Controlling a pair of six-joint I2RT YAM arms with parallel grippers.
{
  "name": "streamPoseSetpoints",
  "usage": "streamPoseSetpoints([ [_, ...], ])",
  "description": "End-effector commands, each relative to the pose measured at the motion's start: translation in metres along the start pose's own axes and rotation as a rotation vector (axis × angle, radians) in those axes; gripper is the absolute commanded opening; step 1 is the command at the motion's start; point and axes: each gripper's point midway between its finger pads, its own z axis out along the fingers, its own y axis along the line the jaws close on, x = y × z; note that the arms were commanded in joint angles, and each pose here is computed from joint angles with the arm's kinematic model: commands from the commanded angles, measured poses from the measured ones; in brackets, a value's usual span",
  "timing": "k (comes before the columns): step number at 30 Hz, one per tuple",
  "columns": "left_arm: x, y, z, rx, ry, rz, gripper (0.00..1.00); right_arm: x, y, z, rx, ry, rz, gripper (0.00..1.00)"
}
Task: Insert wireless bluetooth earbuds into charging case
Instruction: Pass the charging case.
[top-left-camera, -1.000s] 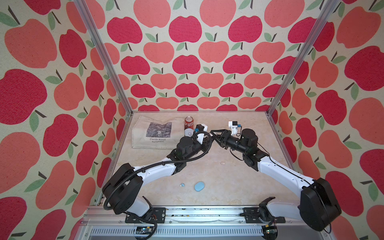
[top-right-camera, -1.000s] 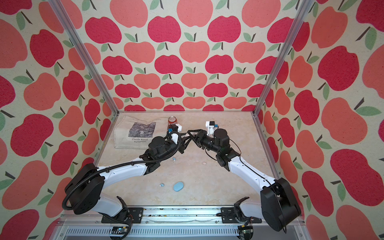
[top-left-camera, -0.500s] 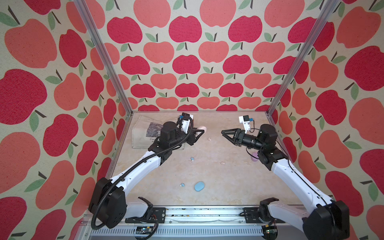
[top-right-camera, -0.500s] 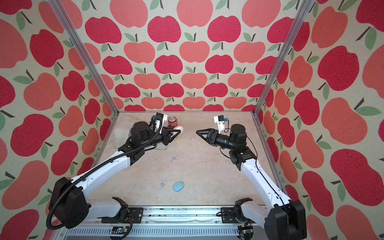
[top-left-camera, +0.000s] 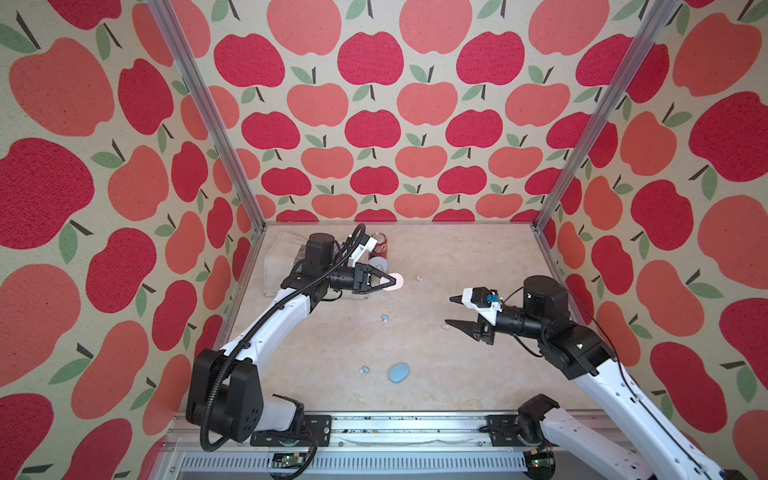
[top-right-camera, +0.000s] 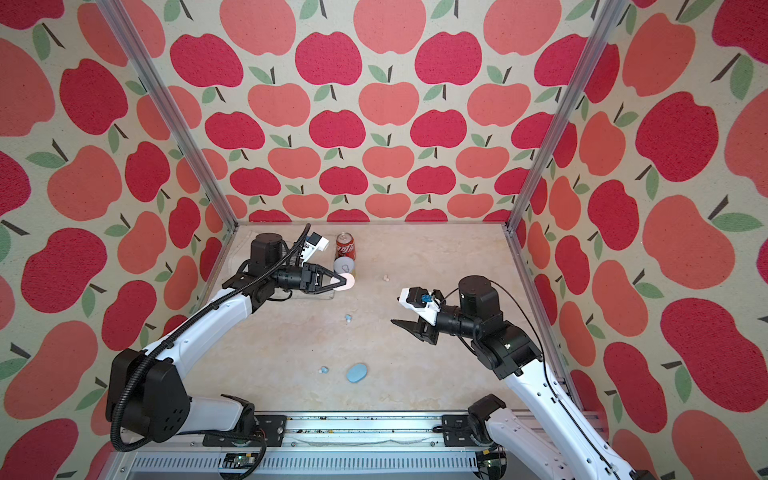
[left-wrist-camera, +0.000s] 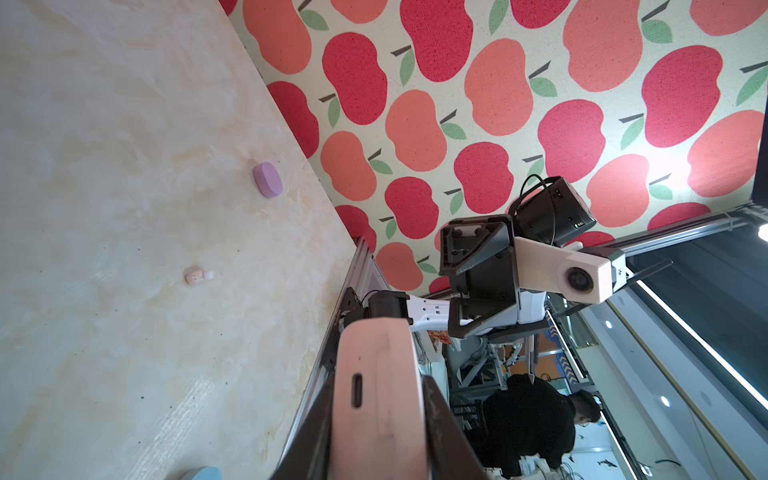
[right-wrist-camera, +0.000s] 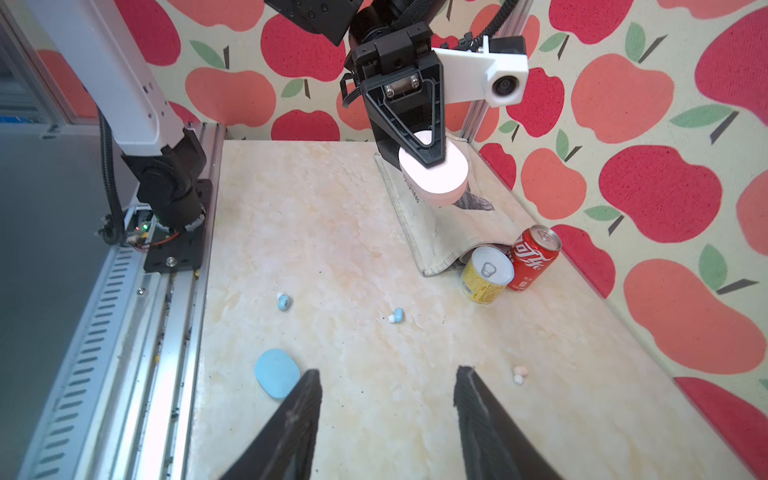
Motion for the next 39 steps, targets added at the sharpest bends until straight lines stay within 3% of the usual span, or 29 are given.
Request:
streamPoseSetpoints([
  [1, 0.021, -0.009, -0.001, 0.099, 0.102, -0.08, 0.04, 0.001, -0.01, 0.014, -0.003, 0.031, -0.203, 0.56],
  [11, 0.041, 0.001, -0.001, 0.07, 0.151, -0.142, 0.03, -0.021, -0.022, 0.068, -0.101, -0.032, -0.195, 0.63],
  [25, 0.044, 0.005, 0.007, 0.055, 0.179, -0.142, 0.02, -0.025, -0.003, 0.117, -0.196, -0.027, -0.187, 0.61],
  [39, 0.046, 0.007, 0.009, 0.043, 0.189, -0.145, 0.02, -0.024, 0.009, 0.131, -0.223, -0.019, -0.176, 0.37],
])
